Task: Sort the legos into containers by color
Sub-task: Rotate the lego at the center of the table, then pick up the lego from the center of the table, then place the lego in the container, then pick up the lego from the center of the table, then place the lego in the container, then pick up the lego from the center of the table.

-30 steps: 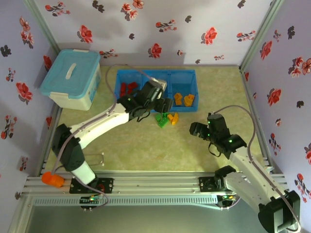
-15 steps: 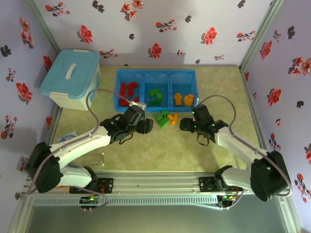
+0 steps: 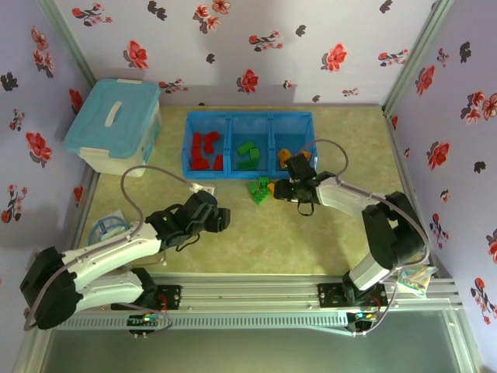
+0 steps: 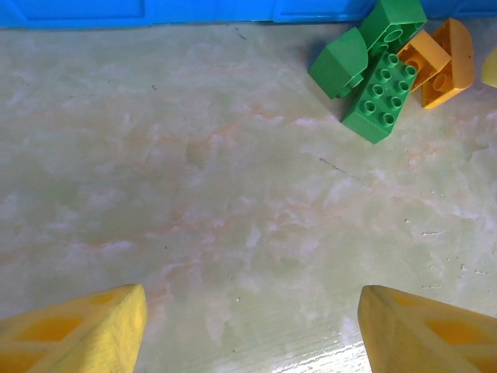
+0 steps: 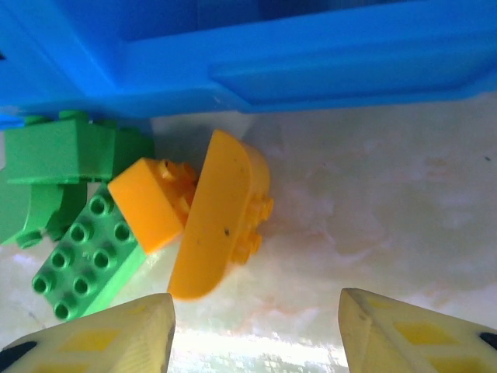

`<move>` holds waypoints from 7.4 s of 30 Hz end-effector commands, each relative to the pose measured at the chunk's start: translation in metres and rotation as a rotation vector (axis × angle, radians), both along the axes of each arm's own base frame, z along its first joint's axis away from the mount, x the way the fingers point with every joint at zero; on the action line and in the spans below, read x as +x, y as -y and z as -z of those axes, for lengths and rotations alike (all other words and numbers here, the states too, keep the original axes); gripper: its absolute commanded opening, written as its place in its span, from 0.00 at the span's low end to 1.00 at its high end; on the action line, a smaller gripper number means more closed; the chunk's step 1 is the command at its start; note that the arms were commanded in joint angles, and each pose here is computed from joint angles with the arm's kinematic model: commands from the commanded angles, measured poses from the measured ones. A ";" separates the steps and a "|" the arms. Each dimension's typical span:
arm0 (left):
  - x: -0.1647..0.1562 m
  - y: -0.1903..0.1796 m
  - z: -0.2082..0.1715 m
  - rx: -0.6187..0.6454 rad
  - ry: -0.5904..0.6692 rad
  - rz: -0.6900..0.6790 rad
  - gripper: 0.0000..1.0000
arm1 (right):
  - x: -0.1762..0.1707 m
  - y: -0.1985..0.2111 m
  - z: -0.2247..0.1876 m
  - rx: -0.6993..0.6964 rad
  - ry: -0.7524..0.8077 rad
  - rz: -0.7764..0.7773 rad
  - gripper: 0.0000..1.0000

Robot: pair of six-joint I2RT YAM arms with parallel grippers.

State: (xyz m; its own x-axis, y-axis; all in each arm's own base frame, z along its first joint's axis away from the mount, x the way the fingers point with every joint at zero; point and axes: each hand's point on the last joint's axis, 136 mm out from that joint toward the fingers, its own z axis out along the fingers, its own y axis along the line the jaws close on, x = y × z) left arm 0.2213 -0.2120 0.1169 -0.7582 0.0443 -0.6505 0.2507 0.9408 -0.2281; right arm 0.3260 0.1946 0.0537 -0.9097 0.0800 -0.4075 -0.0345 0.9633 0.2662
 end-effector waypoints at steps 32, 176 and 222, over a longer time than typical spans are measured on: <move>-0.002 -0.014 0.005 0.012 0.018 -0.054 0.68 | -0.021 0.013 0.028 -0.076 -0.034 0.013 0.31; -0.010 -0.013 -0.001 0.024 0.043 -0.041 0.64 | 0.091 0.026 -0.098 -0.243 0.167 -0.003 0.86; 0.082 0.144 0.080 0.273 -0.118 0.295 0.77 | -0.039 0.086 -0.082 -0.054 0.301 0.119 0.93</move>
